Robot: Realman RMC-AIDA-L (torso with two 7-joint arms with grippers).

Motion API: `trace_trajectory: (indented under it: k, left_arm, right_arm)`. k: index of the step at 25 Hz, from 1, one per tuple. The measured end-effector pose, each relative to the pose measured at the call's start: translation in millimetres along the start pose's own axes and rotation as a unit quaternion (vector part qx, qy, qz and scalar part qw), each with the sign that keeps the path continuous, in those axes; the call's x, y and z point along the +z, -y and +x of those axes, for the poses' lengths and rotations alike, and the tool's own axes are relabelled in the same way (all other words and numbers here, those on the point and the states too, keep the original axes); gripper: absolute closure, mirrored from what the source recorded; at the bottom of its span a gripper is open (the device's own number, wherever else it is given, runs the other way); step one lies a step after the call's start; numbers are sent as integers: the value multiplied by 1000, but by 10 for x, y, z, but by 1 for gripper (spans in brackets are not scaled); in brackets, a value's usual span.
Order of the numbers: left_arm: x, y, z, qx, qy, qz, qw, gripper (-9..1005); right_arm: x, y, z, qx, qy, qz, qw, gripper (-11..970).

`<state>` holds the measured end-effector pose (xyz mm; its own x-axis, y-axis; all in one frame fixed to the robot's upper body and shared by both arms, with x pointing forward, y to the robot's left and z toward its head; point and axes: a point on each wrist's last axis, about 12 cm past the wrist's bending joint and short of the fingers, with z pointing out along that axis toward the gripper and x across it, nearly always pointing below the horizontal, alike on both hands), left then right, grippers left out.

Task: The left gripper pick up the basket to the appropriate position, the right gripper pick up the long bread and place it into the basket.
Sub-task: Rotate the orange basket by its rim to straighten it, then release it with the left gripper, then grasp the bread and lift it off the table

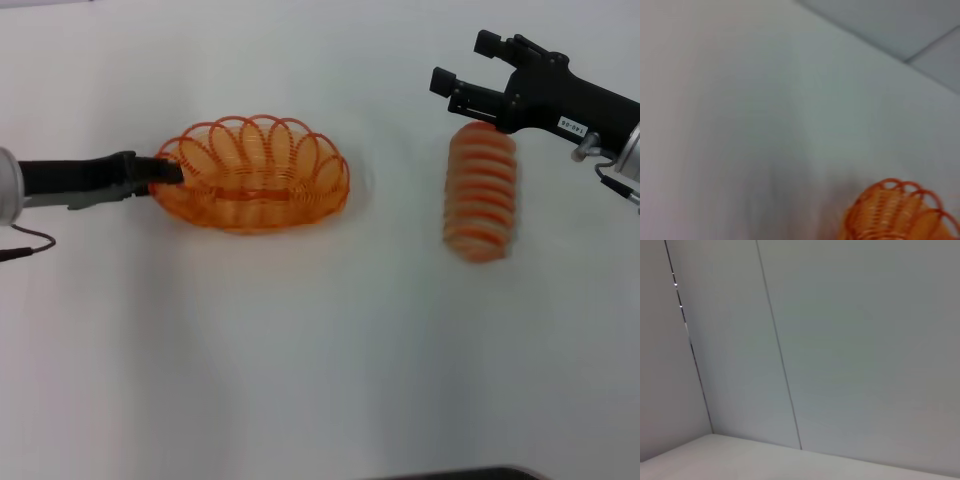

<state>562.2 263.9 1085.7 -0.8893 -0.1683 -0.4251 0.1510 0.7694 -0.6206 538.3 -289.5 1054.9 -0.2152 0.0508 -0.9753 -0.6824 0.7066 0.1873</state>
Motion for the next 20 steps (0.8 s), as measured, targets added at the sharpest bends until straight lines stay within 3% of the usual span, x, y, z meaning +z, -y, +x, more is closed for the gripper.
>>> trace_trajectory:
  k: [5, 11, 15, 18, 20]
  left_arm:
    - [-194, -55, -29, 38, 38, 26, 998, 614]
    - [-391, -225, -45, 90, 72, 8, 993, 354]
    - [-618, -418, -56, 117, 114, -18, 986, 191]
    - [-780, -549, -54, 132, 136, -35, 981, 88]
    - [-853, -582, -16, 170, 145, -31, 974, 91]
  right_arm:
    - [13, -10, -17, 8, 10, -2, 1000, 88]
    - [22, -9, -25, 35, 33, 8, 999, 90]
    - [32, 16, -71, 96, 45, 10, 994, 92]
    - [76, 19, -200, 158, 28, -28, 987, 93]
    - [114, 20, -324, 190, 2, -56, 980, 94]
